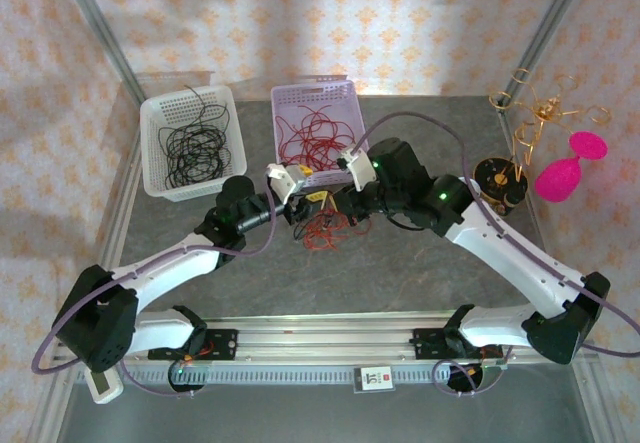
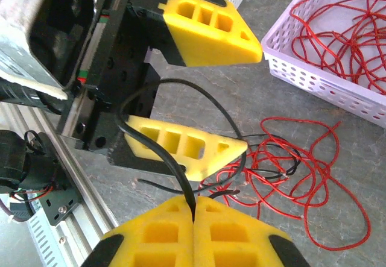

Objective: Untangle the cables
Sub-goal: Untie the cable from multiple cables.

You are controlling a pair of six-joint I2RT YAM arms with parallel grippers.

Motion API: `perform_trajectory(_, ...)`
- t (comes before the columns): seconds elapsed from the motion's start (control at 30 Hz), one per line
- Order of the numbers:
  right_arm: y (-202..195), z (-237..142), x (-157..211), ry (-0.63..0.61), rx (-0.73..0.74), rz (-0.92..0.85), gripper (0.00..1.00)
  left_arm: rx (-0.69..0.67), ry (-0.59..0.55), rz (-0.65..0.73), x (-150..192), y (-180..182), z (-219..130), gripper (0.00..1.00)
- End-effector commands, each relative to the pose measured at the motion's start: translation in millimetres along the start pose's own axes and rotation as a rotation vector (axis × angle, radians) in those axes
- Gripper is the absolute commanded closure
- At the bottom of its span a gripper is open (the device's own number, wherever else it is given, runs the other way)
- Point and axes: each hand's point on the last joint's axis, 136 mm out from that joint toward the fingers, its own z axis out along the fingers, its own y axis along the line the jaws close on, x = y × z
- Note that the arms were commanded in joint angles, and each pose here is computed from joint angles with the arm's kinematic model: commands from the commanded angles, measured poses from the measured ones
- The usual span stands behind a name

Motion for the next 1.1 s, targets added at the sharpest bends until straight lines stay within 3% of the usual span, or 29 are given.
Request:
perform_trajectory(0.0,2,-6,-10,-0.012,-0.009,-0.031,1.00,0.029,-0.035,0.098,-17,-3,3,0.42)
perform_trajectory(0.03,1,-6,-11,-0.012,-0.005,-0.031,1.00,0.030,-0.036,0.105,-19,-3,3,0.47)
perform_trajectory(0.17,-5,-6,-17,-0.038,0.029,-0.031,1.00,-0.006,-0.066,0.104,-25,1,-2,0.85)
perform_trajectory(0.23,-10,-5,-19,-0.056,0.057,-0.026,1.00,-0.050,-0.101,0.088,-29,4,-10,1.00)
perform_trajectory(0.33,-27,-3,-26,-0.110,0.143,-0.006,1.00,-0.117,-0.141,0.060,-35,9,-22,1.00)
perform_trajectory(0.57,-34,6,-60,-0.425,0.224,0.008,0.76,-0.127,-0.117,-0.006,-54,1,-29,1.00)
perform_trajectory(0.8,-57,19,-69,-0.658,0.322,0.148,0.71,-0.113,-0.098,-0.055,-89,-11,-40,1.00)
perform_trajectory(0.9,-53,27,-66,-0.694,0.260,0.176,0.68,-0.086,-0.112,-0.065,-109,-21,-47,1.00)
perform_trajectory(1.07,-41,56,-50,-0.644,0.145,0.166,0.62,-0.071,-0.129,-0.080,-143,-24,-57,1.00)
